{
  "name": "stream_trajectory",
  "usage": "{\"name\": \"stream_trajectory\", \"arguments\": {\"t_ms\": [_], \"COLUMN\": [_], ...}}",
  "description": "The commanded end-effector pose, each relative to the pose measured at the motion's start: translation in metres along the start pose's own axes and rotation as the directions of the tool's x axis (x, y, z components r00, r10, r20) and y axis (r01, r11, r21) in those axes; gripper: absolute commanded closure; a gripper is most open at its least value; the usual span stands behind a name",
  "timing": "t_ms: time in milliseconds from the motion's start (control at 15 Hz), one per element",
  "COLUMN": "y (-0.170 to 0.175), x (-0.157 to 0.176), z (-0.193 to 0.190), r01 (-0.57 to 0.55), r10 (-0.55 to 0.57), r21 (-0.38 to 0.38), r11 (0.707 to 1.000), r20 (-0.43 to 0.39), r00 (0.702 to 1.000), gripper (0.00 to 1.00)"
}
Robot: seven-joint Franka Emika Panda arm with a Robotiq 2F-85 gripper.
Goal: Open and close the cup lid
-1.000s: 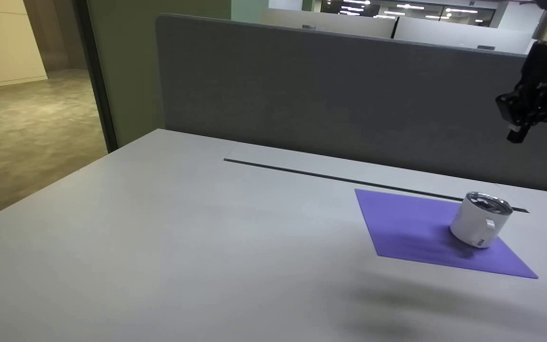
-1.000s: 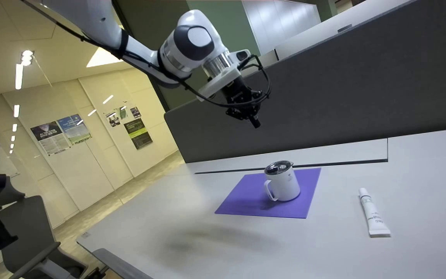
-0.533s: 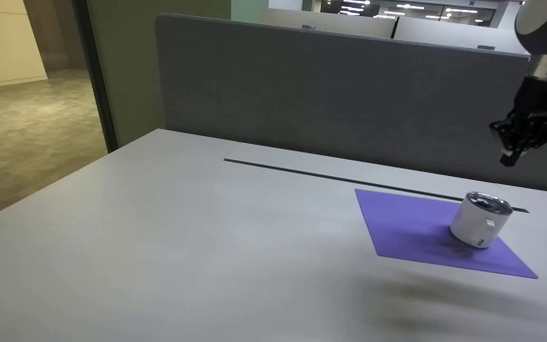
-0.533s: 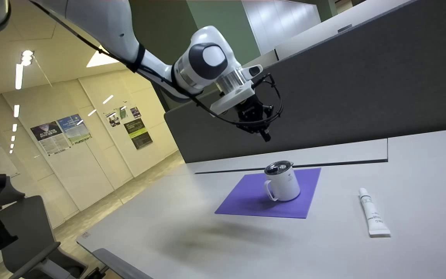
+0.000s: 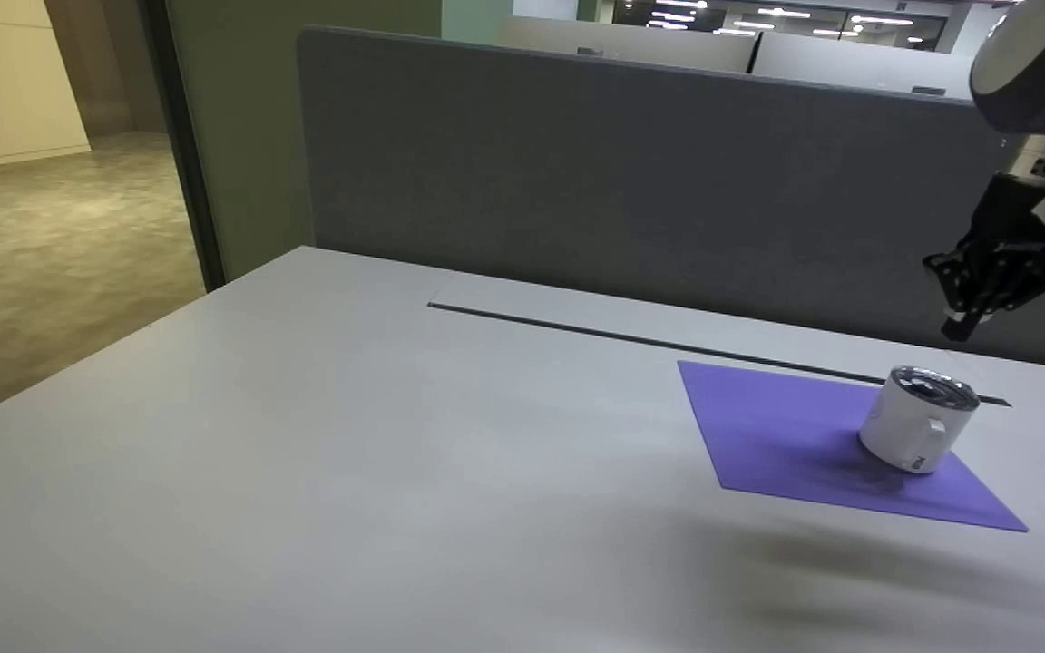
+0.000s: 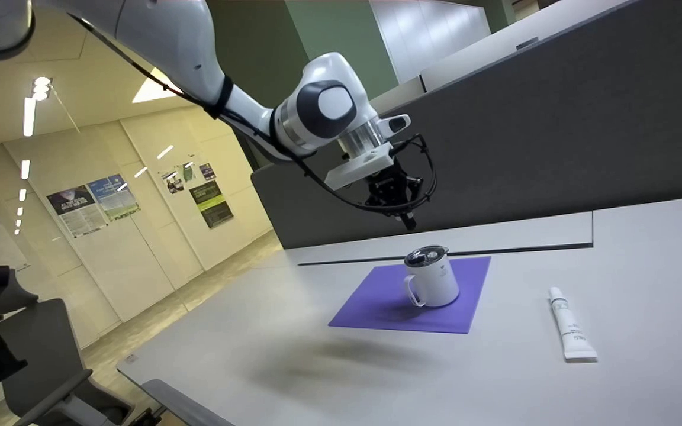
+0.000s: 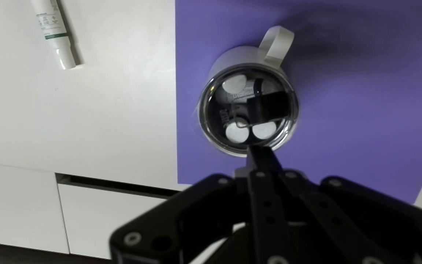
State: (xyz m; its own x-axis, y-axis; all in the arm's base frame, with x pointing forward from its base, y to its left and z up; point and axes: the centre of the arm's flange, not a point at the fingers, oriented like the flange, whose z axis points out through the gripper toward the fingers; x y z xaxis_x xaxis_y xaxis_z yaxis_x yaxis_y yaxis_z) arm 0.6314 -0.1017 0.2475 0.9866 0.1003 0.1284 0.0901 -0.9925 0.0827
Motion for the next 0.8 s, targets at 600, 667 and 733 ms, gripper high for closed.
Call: {"name": "stream_trajectory", "arguments": {"t_ms": [600, 667, 733], "y": [-0.001, -0.001, -0.001], "x": [-0.005, -0.006, -0.007], "z": [0.026, 0.031, 0.035], "r01": [0.007, 0.010, 0.012], "r10": [-0.007, -0.010, -0.012], "r21": [-0.020, -0.022, -0.023], "r11": [1.000, 1.000, 1.000], "r20": [0.007, 0.009, 0.012], "r00": [1.000, 1.000, 1.000], "gripper": [1.00, 1.00, 1.00]}}
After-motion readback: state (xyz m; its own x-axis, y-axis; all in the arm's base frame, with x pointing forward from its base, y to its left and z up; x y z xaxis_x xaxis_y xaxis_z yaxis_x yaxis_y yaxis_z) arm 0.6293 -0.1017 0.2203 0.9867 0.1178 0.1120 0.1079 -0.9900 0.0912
